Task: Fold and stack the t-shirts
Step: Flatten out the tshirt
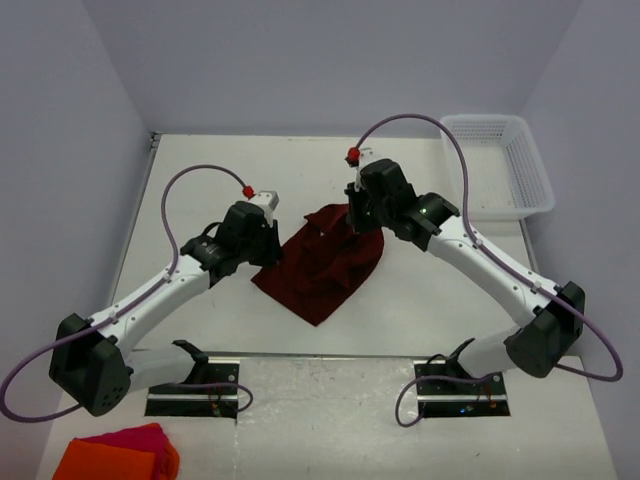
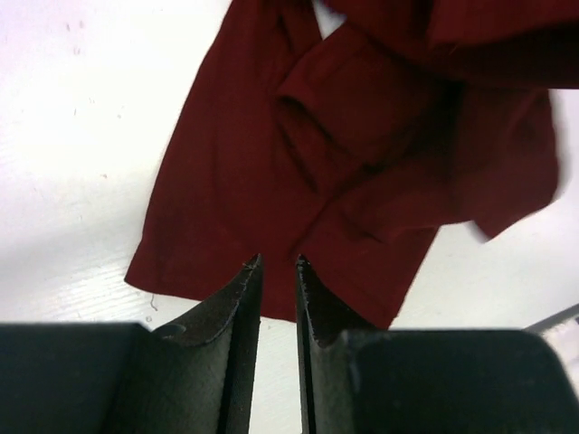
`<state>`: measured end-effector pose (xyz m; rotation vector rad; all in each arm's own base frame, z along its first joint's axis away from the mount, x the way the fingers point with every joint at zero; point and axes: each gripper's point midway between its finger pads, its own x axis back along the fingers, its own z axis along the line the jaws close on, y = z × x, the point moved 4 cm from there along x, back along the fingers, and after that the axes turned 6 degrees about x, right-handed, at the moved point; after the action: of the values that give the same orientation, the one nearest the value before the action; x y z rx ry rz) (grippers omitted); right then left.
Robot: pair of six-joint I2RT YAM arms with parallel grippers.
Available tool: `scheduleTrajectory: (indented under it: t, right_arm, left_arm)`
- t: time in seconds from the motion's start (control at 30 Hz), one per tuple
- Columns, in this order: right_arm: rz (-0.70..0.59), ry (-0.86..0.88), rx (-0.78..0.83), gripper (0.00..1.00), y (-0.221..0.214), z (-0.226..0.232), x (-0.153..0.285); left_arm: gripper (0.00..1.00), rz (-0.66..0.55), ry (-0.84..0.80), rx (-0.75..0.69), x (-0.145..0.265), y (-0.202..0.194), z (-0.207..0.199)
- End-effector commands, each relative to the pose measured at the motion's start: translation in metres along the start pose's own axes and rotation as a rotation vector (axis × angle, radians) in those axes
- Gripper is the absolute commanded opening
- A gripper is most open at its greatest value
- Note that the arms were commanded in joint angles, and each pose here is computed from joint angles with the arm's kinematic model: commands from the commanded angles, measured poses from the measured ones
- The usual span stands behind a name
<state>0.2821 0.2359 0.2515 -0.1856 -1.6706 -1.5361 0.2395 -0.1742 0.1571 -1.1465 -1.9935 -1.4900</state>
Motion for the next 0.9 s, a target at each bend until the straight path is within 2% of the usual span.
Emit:
scheduleTrajectory:
  t: [0.0, 0.2, 0.33, 0.53, 0.67, 0.83, 0.87]
  right_arm:
    - [-0.064, 0.029, 0.014, 0.00, 0.013, 0.017, 0.035]
    - [-0.106, 0.070, 0.030, 0.00, 0.016, 0.028, 0.067]
    - [-0.169, 0.022, 0.036, 0.00, 0.029, 0.023, 0.087]
    - [-0.199, -0.116, 0.091, 0.00, 0.055, 0.007, 0.096]
    - [-0.278, -0.183, 0.108, 0.00, 0.090, 0.001, 0.120]
    - [-0.393, -0.131, 0.151, 0.00, 0.137, 0.011, 0.155]
    - [-0.390, -0.129, 0.159, 0.00, 0.142, 0.013, 0.151]
  left_arm:
    - [0.22, -0.069, -0.080, -0.037, 0.014, 0.015, -0.014]
    - [0.18, -0.040, -0.051, -0.052, 0.010, 0.015, -0.012]
    - [0.13, -0.007, -0.131, -0.057, 0.010, 0.008, -0.021]
    - [0.15, 0.018, -0.215, -0.083, 0.012, -0.004, -0.028]
    - [0.15, 0.009, -0.189, -0.092, 0.014, -0.008, -0.021]
    - [0.14, -0.009, -0.118, -0.095, 0.015, -0.006, -0.011]
    - [0.14, -0.006, -0.108, -0.095, 0.015, -0.007, -0.009]
